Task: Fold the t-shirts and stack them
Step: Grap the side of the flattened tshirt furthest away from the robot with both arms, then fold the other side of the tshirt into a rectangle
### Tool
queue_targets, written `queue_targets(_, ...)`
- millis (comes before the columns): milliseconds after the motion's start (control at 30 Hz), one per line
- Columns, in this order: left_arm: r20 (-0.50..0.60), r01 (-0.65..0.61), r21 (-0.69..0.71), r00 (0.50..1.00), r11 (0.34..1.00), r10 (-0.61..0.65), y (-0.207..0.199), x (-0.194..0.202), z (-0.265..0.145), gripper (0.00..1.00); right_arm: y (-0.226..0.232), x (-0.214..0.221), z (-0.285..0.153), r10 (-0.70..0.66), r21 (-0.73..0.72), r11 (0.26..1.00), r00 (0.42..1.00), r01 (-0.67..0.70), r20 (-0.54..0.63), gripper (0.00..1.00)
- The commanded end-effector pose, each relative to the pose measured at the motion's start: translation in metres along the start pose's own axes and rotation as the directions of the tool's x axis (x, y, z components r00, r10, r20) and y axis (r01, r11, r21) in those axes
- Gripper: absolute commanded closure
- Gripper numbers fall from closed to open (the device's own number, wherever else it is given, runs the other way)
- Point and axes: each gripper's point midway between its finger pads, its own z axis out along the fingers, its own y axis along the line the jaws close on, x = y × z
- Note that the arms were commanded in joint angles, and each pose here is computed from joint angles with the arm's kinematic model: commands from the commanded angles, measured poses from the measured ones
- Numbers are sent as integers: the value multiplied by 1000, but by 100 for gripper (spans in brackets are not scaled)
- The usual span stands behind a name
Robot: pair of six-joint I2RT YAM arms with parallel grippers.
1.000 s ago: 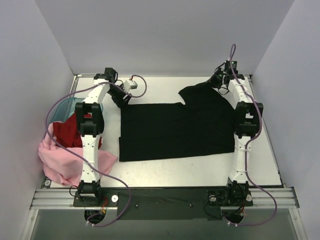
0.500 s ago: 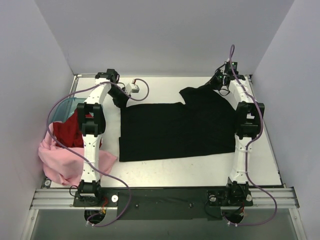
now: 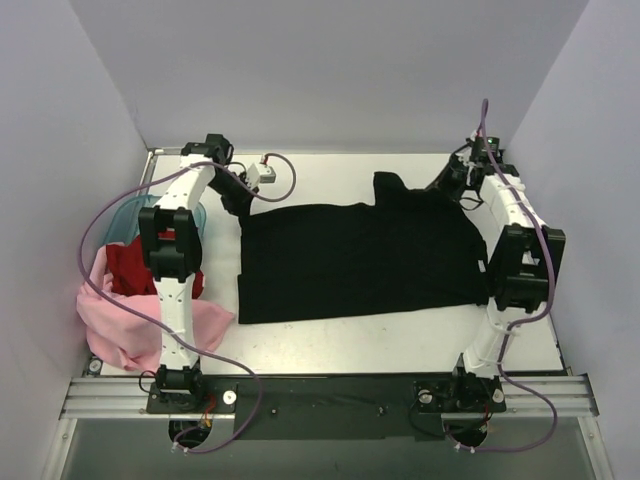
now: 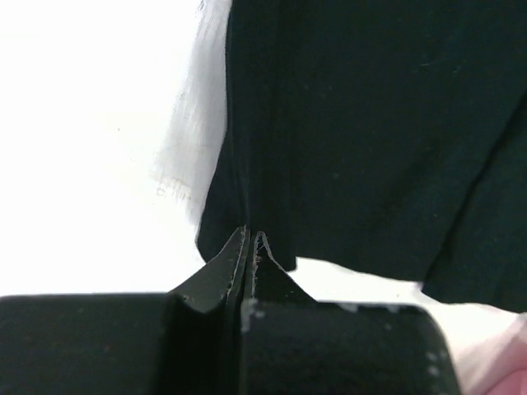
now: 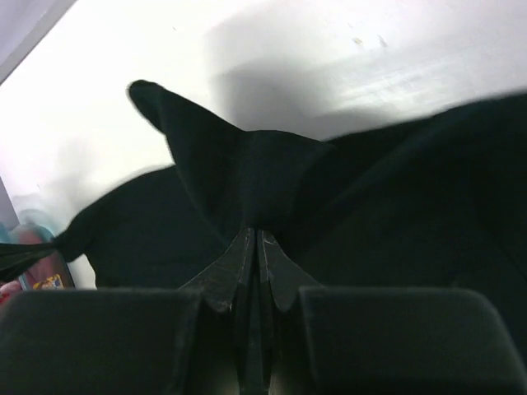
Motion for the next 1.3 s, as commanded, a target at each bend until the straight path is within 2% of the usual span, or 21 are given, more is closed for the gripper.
queue_targets(0, 53, -82, -79, 995, 994, 86, -8, -27, -44, 100, -16, 15, -43, -5, 11, 1000, 1000, 5, -15, 100)
queue_targets(100, 56, -92, -60, 994, 994, 96, -25, -32, -53, 100, -22, 29, -69, -4, 19, 1000, 1000, 4, -28, 100)
queue_targets(200, 35, -139, -3, 990, 990, 140, -57, -32, -53, 100, -47, 56, -90, 33, 72, 997, 996, -27, -85, 100)
queue_targets(300, -26, -170, 57, 985, 984, 172, -86, -10, -47, 100, -68, 82, -113, 66, 126, 991, 991, -51, -118, 100)
queue_targets(500, -125, -149, 90, 979, 985, 159, -102, 29, -37, 100, -99, 136, -131, 110, 197, 978, 970, -67, -218, 100)
queue_targets(767, -227, -172, 54, 957, 984, 180, -86, 51, -27, 100, -146, 160, -135, 252, 360, 922, 929, -144, -272, 100)
queue_targets(1100, -205, -204, 11, 958, 979, 201, -74, 36, -36, 100, -151, 167, -154, 255, 427, 899, 910, -99, -326, 100)
queue_targets(1267, -254, -212, 75, 941, 975, 224, -87, 54, -23, 100, -152, 191, -137, 324, 422, 896, 855, -139, -406, 100)
